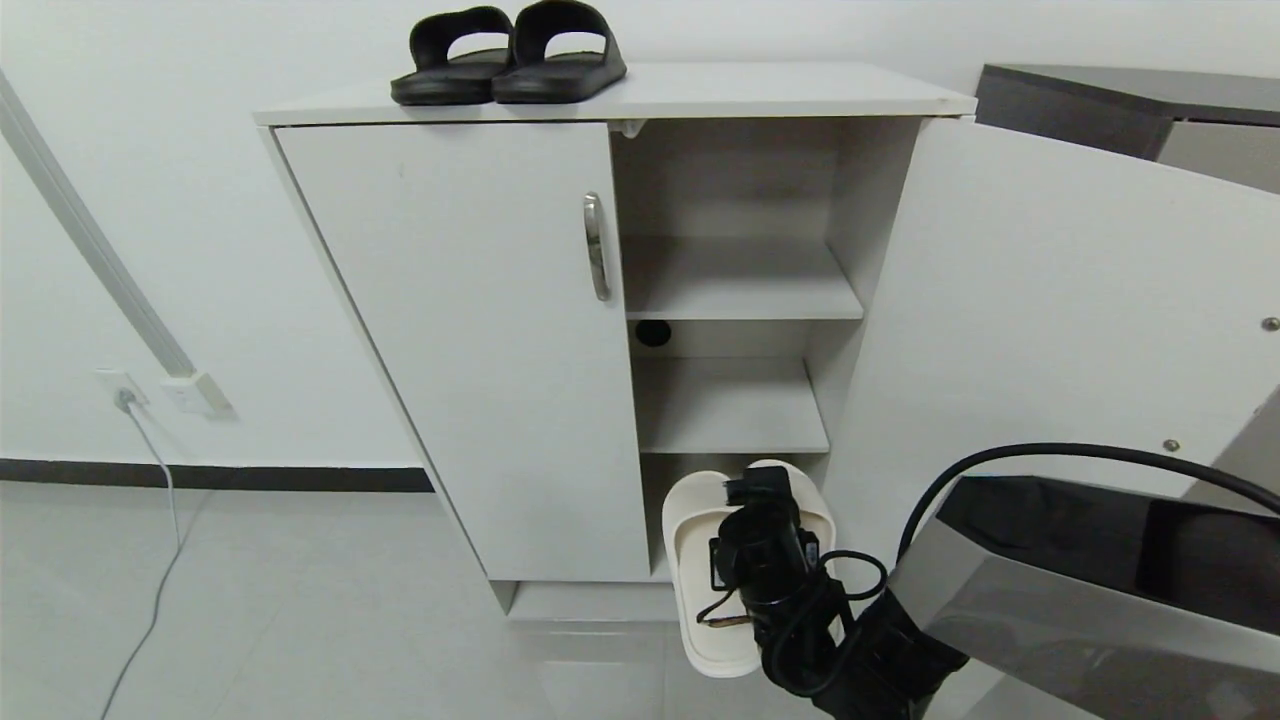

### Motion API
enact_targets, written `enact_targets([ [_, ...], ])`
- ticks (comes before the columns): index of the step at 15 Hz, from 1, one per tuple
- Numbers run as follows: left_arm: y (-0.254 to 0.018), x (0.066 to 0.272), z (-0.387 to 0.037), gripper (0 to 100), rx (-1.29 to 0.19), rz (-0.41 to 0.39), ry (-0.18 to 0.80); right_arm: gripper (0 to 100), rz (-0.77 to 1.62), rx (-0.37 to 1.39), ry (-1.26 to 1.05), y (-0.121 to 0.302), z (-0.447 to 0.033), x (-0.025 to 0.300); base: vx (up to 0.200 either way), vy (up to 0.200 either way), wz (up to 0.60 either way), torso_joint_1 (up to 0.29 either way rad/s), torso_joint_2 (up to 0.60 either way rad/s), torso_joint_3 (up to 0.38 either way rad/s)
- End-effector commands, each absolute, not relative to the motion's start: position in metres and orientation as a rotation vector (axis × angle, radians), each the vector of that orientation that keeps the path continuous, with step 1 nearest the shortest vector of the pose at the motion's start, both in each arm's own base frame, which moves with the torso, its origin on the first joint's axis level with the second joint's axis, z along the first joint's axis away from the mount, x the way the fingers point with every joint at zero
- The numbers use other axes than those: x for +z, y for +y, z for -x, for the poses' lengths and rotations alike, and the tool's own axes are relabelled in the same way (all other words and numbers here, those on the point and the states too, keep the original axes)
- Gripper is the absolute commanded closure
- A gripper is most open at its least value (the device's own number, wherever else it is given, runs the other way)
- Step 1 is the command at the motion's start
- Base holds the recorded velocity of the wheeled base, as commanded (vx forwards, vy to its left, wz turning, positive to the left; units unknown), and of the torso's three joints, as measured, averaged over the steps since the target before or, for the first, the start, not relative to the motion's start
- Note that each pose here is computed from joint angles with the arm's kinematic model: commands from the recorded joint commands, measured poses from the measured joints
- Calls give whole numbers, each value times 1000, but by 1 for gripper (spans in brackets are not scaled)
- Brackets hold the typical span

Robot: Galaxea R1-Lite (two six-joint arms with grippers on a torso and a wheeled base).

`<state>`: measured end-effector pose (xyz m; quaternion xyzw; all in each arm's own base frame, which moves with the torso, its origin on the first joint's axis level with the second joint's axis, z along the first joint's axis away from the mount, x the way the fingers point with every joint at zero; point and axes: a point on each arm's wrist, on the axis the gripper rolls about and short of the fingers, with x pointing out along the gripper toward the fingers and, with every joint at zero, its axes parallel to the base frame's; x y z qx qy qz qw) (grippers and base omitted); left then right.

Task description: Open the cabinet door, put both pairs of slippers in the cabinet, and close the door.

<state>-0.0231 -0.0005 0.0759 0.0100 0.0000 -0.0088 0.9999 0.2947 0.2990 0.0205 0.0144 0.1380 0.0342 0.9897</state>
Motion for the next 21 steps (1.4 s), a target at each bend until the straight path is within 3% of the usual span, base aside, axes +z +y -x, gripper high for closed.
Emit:
enact_targets([
  [1, -1, 76, 23, 100, -17, -20, 1, 100, -17, 55, 268, 300, -298, 9, 0, 0, 0, 7, 2, -193],
  [6, -1, 76, 23, 100, -17, -20, 1, 100, -11, 58, 26, 297, -312, 6, 0, 0, 0, 4, 2, -203],
  [14, -1, 76, 23, 100, -17, -18, 1, 100, -15, 51, -19, 296, -312, 23, 0, 0, 0, 2, 0, -23],
  [21, -1, 76, 23, 100, -17, -18, 1, 100, -15, 51, -19, 296, -312, 24, 200, 0, 0, 0, 4, 5],
])
